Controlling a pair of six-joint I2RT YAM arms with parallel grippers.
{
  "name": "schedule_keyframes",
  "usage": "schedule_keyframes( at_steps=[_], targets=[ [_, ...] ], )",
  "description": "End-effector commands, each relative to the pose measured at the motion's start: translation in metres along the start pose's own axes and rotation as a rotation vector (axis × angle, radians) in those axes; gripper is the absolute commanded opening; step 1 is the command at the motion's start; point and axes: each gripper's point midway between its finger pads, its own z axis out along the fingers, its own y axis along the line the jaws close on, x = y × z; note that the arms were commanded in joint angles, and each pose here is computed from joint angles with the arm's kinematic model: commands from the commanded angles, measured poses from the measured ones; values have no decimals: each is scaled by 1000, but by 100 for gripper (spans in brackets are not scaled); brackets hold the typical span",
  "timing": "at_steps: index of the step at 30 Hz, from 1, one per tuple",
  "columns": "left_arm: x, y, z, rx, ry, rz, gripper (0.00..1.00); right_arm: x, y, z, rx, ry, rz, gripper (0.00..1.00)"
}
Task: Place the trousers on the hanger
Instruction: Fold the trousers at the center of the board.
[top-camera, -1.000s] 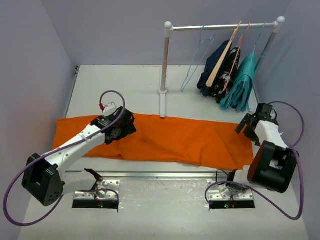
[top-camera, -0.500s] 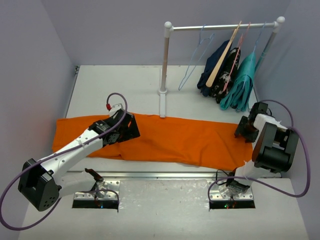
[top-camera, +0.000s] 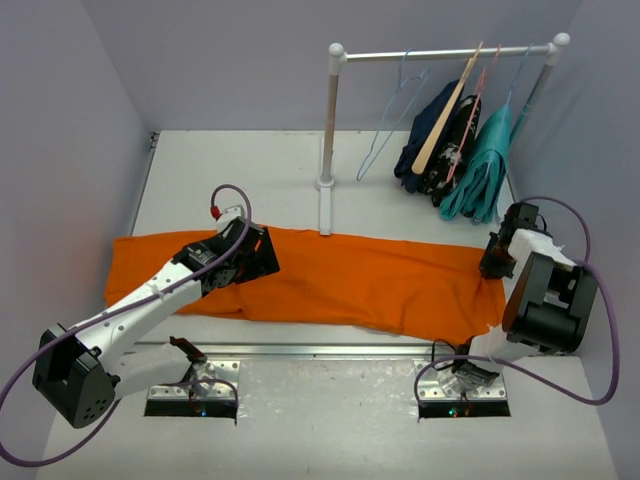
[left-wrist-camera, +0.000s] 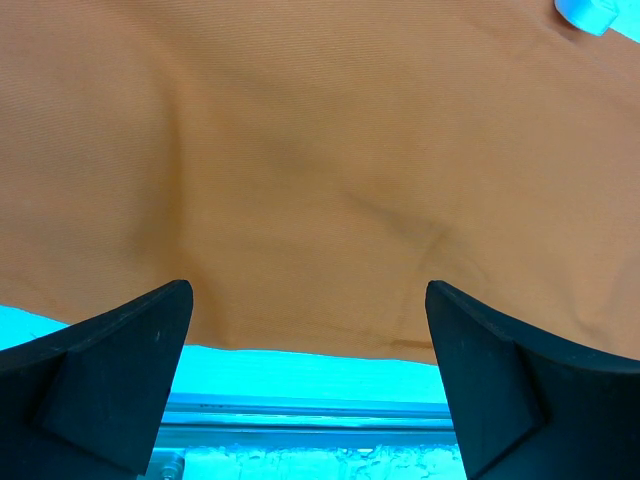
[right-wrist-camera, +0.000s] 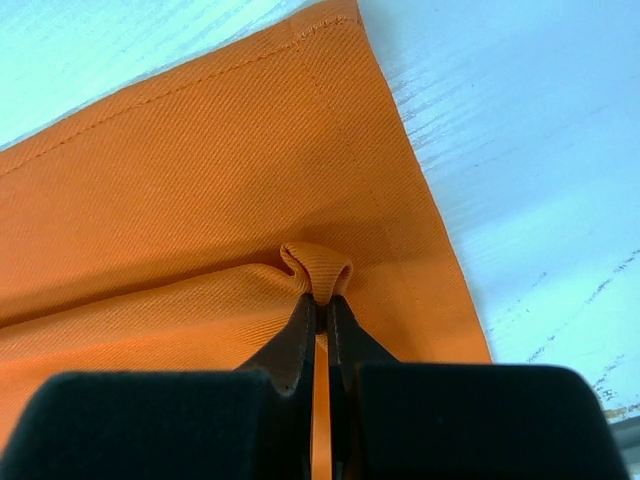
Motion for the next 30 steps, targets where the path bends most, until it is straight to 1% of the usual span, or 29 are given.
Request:
schedule_keyframes(
  at_steps=[1, 8, 12, 19, 22, 26, 27, 28, 30],
  targets=[
    [-6, -8, -4, 47, -33, 2, 100, -43, -8, -25, 39, -149, 14, 0],
    [-6, -9, -3, 52, -34, 5, 100, -77, 3, -45, -19, -244, 0, 0],
    [-6, -9, -4, 53, -34, 7, 100, -89, 11, -43, -52, -247, -30, 0],
    [-6, -9, -4, 55, -36, 6, 100, -95, 14, -28, -51, -218, -59, 0],
    [-6, -8, -5, 58, -35, 7, 100, -93, 14, -18, -41, -192, -65, 5],
    [-7, -9, -6, 64, -42, 8, 100, -102, 11, -15, -15, -193, -61, 11],
    [-7, -9, -7, 66, -43, 7, 100, -107, 12, -17, -13, -190, -57, 15],
    [-7, -8, -8, 63, -44, 6, 100, -109, 16, -19, -27, -182, -52, 22],
    [-10, -5, -8, 47, -54, -7, 100, -111, 31, -25, -54, -178, -70, 47]
  ],
)
